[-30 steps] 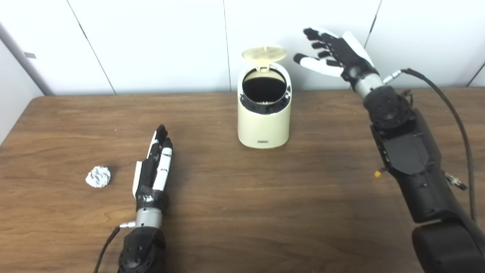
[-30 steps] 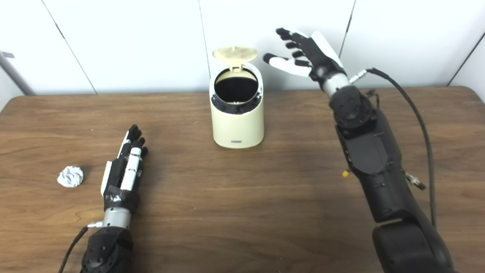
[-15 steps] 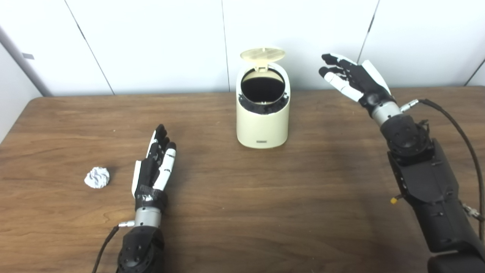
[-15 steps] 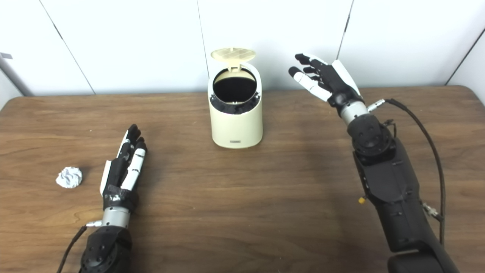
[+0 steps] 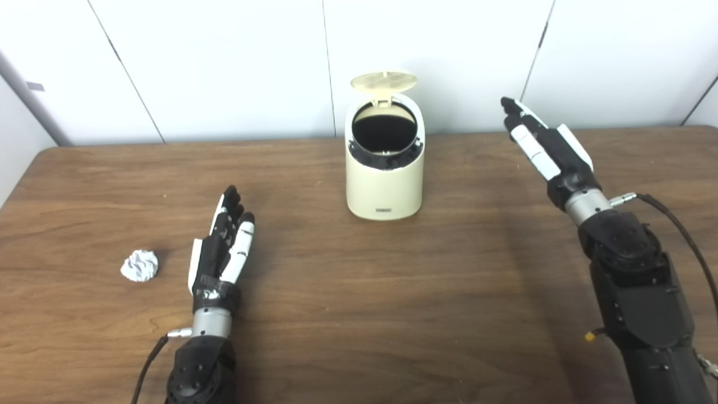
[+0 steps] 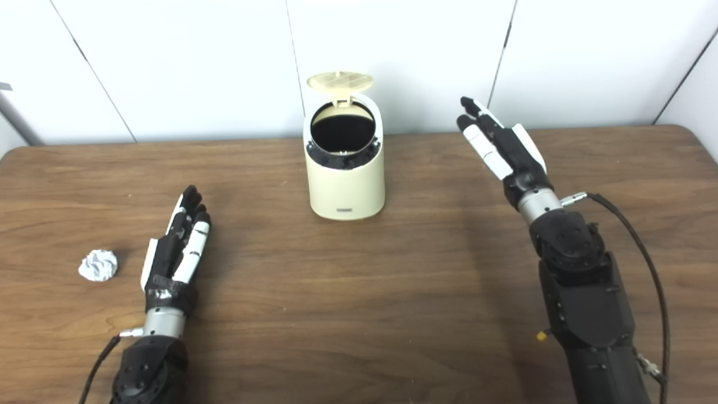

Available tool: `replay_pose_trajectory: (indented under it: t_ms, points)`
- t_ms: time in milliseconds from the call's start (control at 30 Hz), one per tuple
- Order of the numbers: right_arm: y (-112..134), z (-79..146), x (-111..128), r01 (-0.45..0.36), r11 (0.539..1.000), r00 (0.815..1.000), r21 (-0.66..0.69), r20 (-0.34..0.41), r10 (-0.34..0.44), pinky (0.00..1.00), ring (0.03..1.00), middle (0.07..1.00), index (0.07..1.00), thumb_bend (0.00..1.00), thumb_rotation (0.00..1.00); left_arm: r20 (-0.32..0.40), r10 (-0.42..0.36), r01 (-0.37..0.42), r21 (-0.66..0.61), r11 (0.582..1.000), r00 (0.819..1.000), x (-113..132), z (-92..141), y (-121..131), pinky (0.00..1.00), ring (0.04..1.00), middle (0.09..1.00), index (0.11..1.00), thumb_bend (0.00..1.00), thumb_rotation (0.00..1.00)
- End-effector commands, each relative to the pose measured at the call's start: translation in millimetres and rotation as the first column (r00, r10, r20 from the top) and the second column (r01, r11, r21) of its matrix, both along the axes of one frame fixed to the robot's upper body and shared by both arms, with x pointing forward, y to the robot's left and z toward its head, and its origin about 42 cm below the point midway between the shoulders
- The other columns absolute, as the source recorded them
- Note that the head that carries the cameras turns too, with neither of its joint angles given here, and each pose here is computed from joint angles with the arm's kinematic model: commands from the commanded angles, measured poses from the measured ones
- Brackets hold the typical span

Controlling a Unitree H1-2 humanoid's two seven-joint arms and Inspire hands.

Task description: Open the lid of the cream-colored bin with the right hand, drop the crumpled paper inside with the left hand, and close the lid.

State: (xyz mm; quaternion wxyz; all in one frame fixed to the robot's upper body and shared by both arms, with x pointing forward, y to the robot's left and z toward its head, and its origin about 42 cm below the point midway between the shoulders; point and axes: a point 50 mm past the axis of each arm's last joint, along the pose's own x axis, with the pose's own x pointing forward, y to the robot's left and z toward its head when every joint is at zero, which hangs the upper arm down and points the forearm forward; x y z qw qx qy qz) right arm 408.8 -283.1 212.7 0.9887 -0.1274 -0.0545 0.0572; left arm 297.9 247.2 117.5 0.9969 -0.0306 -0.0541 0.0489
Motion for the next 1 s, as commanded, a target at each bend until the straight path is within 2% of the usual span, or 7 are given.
replay_pose_trajectory:
  t_ms: [0, 200, 433, 767, 967]
  points:
    - [-2.2, 12.2, 4.1, 0.003, 0.998, 0.997, 0.068, 0.076, -0.008, 1.0, 1.0, 1.0, 0.998, 0.6, 1.0, 0.051, -0.02, 0.02, -0.001, 1.0, 0.998, 5.0, 13.2, 3.2, 1.0, 1.0, 1.0, 1.0, 0.28, 0.66]
    - [-1.9, -7.8, -9.6, 0.055, 0.971, 0.998, 0.232, 0.025, -0.063, 1.0, 1.0, 1.0, 1.0, 0.61, 1.0, 0.049, -0.031, 0.032, -0.017, 0.999, 0.998, 2.9, 14.6, 4.4, 1.0, 1.0, 1.0, 1.0, 0.27, 0.76]
    - [-3.1, -26.8, -23.8, 0.072, 0.945, 0.997, 0.319, 0.014, -0.08, 1.0, 1.0, 1.0, 1.0, 0.6, 1.0, 0.048, -0.031, 0.032, -0.027, 0.999, 0.998, 2.5, 13.8, 6.9, 1.0, 1.0, 1.0, 1.0, 0.29, 0.83]
    - [-6.8, -47.7, -43.8, 0.117, 0.943, 0.993, 0.312, -0.01, -0.12, 1.0, 1.0, 1.0, 1.0, 0.63, 1.0, 0.05, -0.016, 0.019, -0.054, 0.998, 0.999, 0.3, 17.3, 6.0, 1.0, 1.0, 1.0, 1.0, 0.28, 0.86]
    - [-8.3, -54.1, -58.0, 0.1, 0.963, 0.994, 0.251, 0.013, -0.107, 1.0, 1.0, 1.0, 1.0, 0.6, 1.0, 0.054, -0.021, 0.024, -0.057, 0.998, 0.998, -0.3, 18.0, 7.4, 1.0, 1.0, 1.0, 1.0, 0.27, 0.93]
